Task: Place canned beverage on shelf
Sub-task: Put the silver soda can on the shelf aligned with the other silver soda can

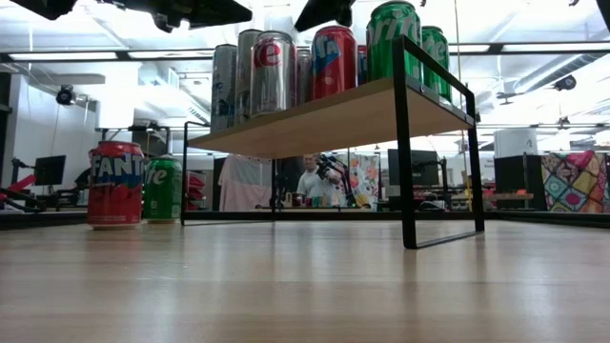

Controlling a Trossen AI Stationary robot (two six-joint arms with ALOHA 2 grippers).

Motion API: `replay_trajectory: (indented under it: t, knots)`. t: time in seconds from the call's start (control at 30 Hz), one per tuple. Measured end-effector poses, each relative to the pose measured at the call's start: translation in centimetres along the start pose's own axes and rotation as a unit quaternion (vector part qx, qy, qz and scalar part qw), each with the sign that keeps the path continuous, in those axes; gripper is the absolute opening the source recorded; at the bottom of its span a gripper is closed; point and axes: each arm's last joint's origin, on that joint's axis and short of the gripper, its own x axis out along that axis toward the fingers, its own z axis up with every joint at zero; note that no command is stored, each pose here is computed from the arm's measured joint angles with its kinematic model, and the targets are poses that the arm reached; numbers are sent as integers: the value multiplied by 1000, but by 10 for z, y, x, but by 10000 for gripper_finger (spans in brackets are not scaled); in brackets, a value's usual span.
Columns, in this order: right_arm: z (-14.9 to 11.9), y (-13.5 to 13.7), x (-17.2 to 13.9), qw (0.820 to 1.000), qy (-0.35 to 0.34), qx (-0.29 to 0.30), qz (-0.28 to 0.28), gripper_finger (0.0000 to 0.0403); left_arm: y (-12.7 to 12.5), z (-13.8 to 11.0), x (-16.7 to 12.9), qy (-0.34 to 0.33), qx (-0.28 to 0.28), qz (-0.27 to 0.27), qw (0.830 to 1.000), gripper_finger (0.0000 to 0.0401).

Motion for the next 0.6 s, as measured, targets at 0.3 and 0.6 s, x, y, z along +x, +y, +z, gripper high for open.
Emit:
replay_trajectory:
  t: [0.3, 0.6]
  knots:
    - [-4, -30, -9, 996, 24, 8, -87, 9, 0, 1, 0, -1, 7, -1, 1000, 0]
    - [0, -19, -44, 997, -1, 21, -73, 9, 21, 32, -17, -43, 41, 4, 998, 0]
